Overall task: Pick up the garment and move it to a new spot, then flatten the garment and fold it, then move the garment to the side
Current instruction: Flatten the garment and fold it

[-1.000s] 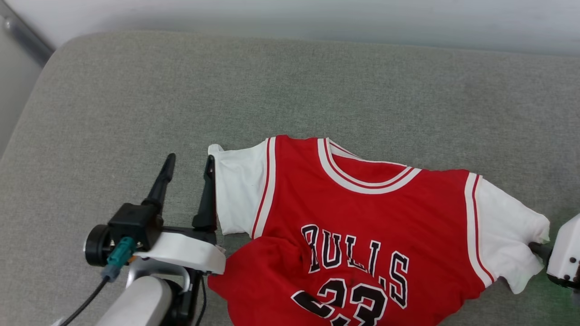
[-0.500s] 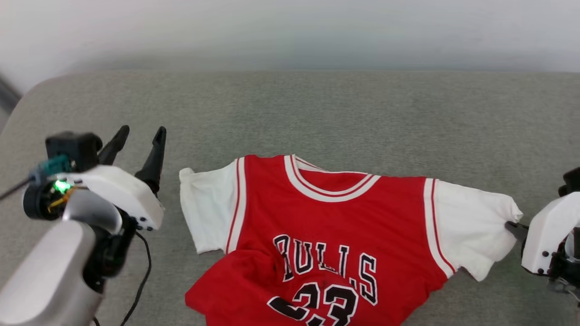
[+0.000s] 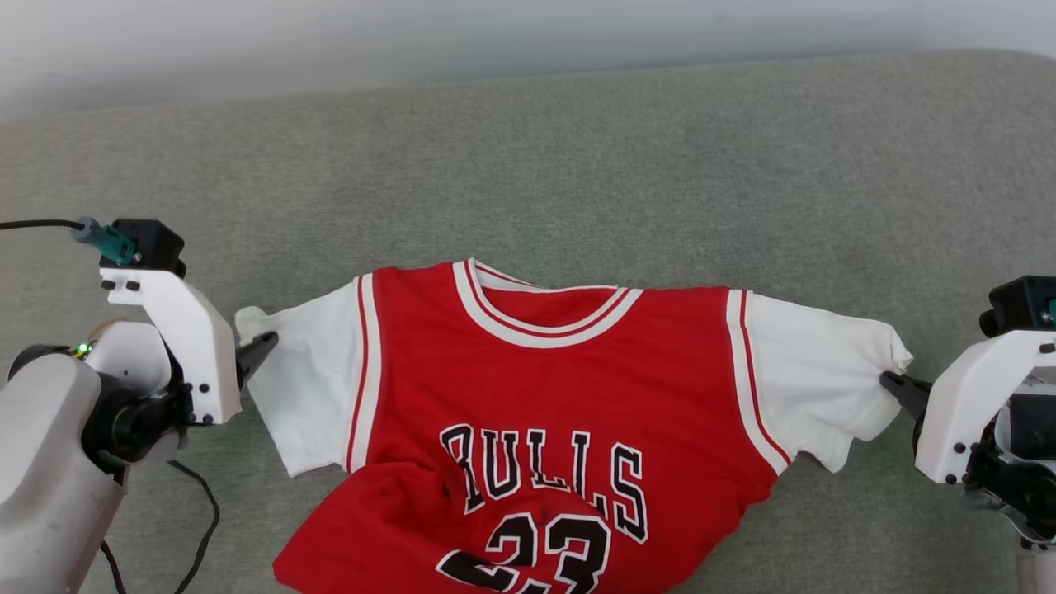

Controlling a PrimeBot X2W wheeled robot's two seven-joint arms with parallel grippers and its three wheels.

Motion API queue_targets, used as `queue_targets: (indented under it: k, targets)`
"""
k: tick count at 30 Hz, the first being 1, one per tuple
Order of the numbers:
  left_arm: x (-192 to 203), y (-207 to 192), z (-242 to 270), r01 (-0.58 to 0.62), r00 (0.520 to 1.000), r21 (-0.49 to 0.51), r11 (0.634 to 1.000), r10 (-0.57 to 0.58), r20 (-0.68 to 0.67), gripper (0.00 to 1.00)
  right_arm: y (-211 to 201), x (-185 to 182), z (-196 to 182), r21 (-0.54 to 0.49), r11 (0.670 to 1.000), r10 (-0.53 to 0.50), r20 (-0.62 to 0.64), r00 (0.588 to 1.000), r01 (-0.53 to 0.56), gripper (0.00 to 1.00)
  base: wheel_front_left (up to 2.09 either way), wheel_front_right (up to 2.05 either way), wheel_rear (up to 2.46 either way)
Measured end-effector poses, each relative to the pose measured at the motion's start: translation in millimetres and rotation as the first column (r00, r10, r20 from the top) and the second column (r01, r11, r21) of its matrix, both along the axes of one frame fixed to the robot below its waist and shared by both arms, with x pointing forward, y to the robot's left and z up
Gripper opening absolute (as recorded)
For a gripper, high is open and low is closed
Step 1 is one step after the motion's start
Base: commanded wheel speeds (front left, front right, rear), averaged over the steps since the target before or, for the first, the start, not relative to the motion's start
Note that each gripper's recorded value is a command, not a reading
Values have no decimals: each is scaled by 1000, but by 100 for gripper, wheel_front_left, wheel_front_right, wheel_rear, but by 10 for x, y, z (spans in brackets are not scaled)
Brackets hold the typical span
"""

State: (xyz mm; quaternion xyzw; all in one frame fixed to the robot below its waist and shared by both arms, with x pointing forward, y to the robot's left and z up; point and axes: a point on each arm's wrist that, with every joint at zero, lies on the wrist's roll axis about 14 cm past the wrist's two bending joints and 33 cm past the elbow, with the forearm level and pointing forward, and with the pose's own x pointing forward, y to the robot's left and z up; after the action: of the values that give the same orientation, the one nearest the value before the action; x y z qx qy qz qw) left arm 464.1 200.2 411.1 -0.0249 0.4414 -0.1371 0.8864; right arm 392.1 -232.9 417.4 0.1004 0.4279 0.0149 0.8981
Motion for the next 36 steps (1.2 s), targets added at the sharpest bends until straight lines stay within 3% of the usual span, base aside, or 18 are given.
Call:
queue_targets:
  k: [8,10,11,12,20,27,32,36]
  targets:
    - [-62,-81,-442,18,976,-9,1000,-20,-216,100,-60,-22,-153,4,1000,-24,-32,999,24,0,0,0,0]
    - [-71,-118,-493,17,967,-20,1000,-21,-253,45,-66,-8,-159,7,1000,-27,-29,999,27,0,0,0,0]
    - [-67,-133,-503,12,965,-29,1000,-19,-261,29,-66,-3,-158,7,1000,-26,-27,999,26,0,0,0,0]
    - [-64,-139,-513,12,964,-32,999,-20,-264,0,-67,5,-154,8,1000,-26,-24,999,26,0,0,0,0]
    - [7,-173,-470,6,983,-21,1000,-10,-184,0,-135,157,43,-30,999,-12,72,997,14,0,0,0,0]
    - [361,-122,109,-38,996,7,999,37,79,0,-264,356,390,-93,995,0,198,980,19,0,0,0,0]
    - [614,8,744,-92,953,30,995,79,293,0,-285,596,808,-129,992,26,323,946,17,0,0,0,0]
    - [819,90,1369,-140,863,44,989,100,495,0,-294,814,1244,-171,985,58,437,897,19,0,0,0,0]
